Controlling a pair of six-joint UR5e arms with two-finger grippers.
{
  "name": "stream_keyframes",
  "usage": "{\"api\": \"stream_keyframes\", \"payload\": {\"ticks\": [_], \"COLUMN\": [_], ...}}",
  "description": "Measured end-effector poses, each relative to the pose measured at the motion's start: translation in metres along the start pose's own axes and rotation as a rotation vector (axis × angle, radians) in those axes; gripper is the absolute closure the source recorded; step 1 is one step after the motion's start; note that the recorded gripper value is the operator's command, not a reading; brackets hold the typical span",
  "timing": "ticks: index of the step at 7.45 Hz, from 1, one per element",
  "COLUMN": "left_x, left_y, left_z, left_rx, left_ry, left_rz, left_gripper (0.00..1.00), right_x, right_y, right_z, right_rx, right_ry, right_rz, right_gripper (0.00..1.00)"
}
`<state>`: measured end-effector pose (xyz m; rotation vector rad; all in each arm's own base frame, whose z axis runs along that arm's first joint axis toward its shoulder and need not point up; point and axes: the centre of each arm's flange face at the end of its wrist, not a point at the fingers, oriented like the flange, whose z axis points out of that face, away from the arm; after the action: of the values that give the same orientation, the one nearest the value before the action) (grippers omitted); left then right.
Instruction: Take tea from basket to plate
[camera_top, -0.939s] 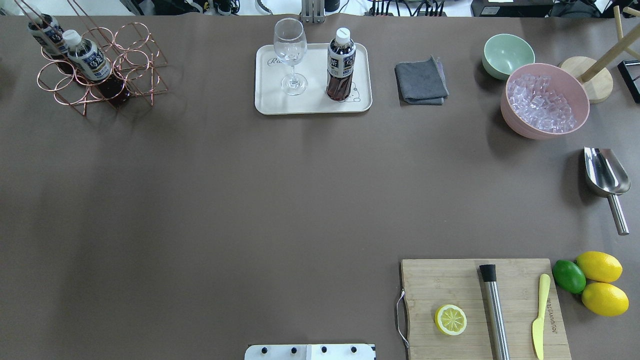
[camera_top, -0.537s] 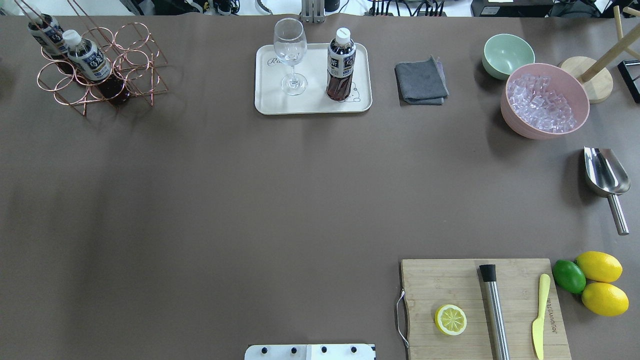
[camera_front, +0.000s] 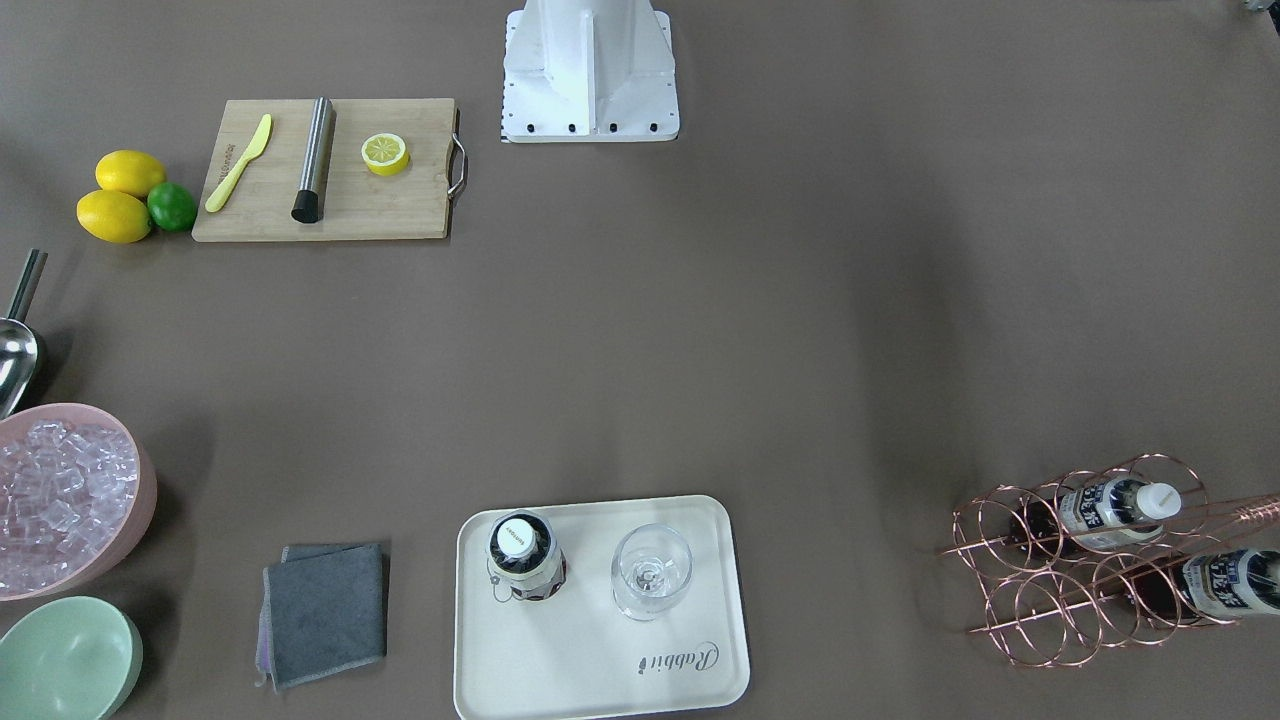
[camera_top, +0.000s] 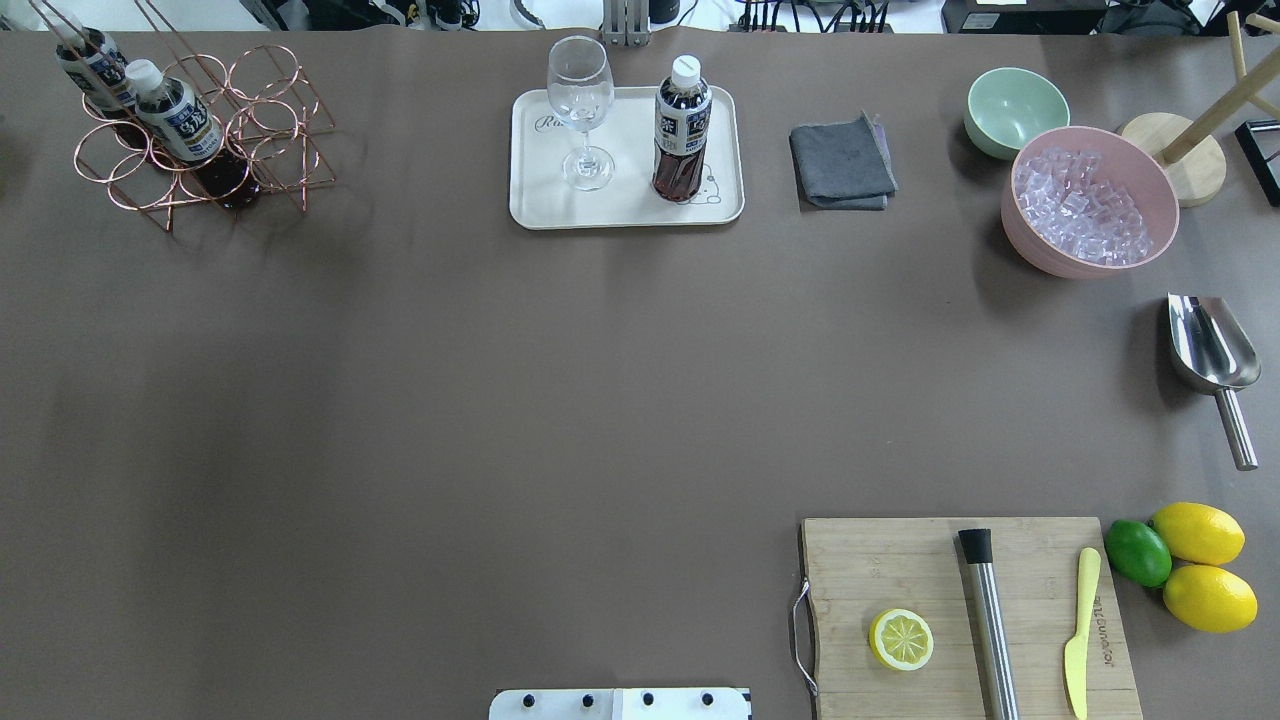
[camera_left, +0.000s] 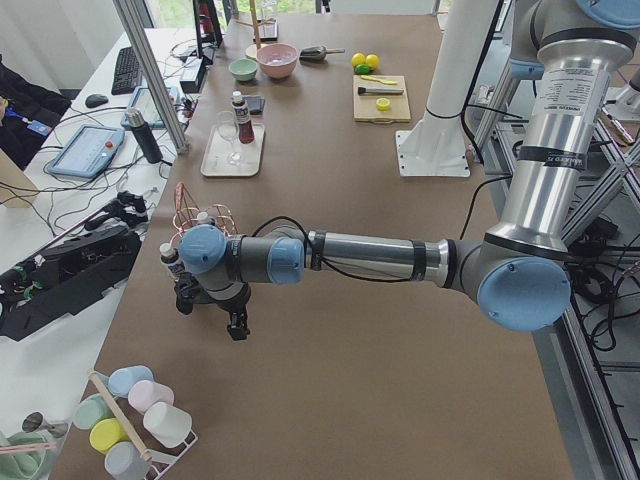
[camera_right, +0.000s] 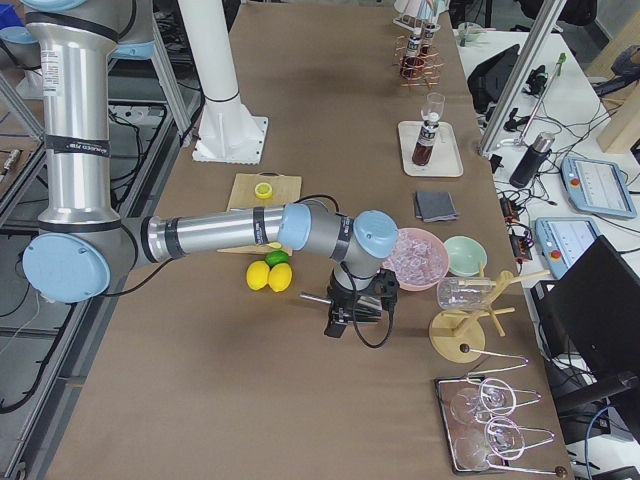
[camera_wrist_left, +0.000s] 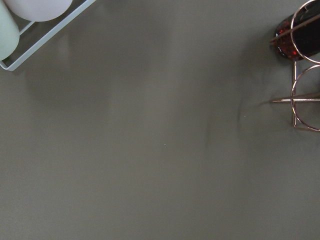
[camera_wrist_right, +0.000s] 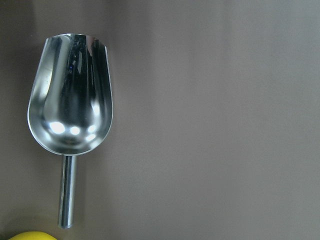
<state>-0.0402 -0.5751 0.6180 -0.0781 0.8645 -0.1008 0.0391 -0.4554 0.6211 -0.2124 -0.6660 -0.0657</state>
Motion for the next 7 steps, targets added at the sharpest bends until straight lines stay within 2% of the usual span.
{"api": "stream_keyframes", "payload": {"ticks": [3, 5, 7], "left_x": [-0.0051, -0.0062, -0.0048], "left_y": [0.0064, 0.0033, 0.0027], "left_z": [-0.0013, -0.0041, -0.0057], "left_rx": [-0.011, 0.021, 0.036], "left_ry": [-0.031, -0.103, -0.119], "left_rz": [0.011, 0.047, 0.062], "left_gripper": [0.01, 0.01, 0.01], "right_x": [-0.0001, -0.0003, -0.0003], "right_y": [0.0001, 0.0, -0.0001], "right_z": [-0.0006, -0.0009, -0.001], "right_rx": [0.002, 0.002, 0.002], "right_ry": [0.0, 0.0, 0.0], "right_rz": [-0.001, -0.001, -0.001], "right_gripper": [0.0, 0.0, 0.0]}}
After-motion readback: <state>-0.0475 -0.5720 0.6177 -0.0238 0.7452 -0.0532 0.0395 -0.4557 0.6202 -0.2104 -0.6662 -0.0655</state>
